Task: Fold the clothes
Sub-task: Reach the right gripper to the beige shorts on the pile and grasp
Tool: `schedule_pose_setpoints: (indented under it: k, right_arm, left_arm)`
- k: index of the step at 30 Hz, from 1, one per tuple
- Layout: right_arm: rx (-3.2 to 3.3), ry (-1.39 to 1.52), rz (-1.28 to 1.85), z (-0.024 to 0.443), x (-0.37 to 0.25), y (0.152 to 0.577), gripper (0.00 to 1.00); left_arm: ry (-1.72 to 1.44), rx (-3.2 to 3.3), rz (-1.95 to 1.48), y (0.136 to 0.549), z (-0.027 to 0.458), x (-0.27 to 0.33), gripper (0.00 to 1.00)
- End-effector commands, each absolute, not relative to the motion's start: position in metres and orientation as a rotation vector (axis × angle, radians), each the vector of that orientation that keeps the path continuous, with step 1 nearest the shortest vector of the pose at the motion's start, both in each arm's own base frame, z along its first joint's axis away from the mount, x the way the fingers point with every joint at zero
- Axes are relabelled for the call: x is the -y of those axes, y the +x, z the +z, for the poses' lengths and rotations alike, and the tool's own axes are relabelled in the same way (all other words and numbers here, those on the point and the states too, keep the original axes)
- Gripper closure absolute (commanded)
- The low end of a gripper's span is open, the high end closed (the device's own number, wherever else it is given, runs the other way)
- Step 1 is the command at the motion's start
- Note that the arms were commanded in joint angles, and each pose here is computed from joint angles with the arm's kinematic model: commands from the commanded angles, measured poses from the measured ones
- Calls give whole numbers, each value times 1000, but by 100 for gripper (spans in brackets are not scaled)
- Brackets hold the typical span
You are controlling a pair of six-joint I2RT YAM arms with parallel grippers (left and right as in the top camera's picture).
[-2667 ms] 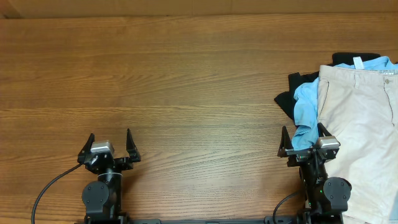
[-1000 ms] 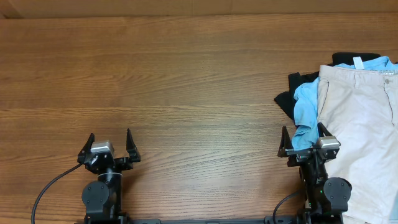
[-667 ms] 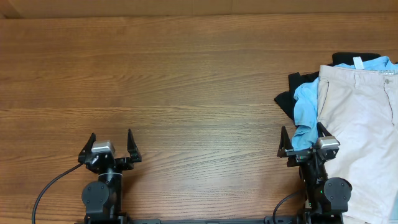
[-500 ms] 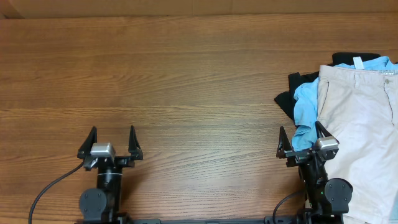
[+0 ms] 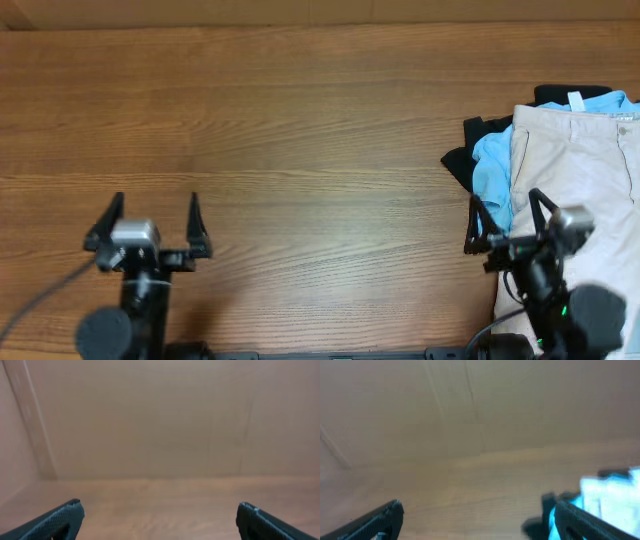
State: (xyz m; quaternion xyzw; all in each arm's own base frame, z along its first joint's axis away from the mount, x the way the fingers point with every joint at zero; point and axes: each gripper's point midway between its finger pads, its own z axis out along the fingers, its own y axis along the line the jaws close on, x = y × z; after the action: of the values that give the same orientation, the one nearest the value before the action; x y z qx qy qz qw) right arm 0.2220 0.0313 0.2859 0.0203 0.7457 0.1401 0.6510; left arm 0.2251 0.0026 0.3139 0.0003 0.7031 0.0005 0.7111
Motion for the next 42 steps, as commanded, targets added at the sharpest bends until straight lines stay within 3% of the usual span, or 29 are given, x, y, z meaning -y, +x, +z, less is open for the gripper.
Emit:
schedule_pose_setpoints:
  k: [1, 10, 16, 23, 27, 30, 33, 38, 42]
  right_arm:
    - [-1825, 127, 386, 308, -33, 239, 0]
    - [-2294, 131, 332, 316, -33, 311, 0]
    - [-2432, 153, 370, 297, -36, 360, 0]
    - [-2478, 636, 97, 204, 51, 436, 4]
    - [-2539, 735, 31, 136, 85, 462, 6]
    - [-2573, 788, -12, 94, 104, 472, 16]
    - [-2605, 823, -29, 58, 116, 476, 16]
    - [-2622, 850, -61, 32, 125, 477, 18]
    - [-2597, 841, -75, 34, 129, 483, 30]
  left_arm:
    - [-5, -1682, 46, 243, 341, -10, 0]
    - [-3, -2102, -13, 297, 360, -6, 0]
    - [-3, -2324, -46, 313, 343, -4, 0]
    - [71, -2406, -265, 323, 322, 25, 0]
    - [74, -2424, -281, 326, 317, 27, 0]
    - [73, -2432, -282, 327, 314, 27, 0]
    - [70, -2446, -284, 326, 312, 27, 0]
    - [67, -2471, -288, 324, 307, 27, 0]
    - [66, -2478, -289, 323, 305, 27, 0]
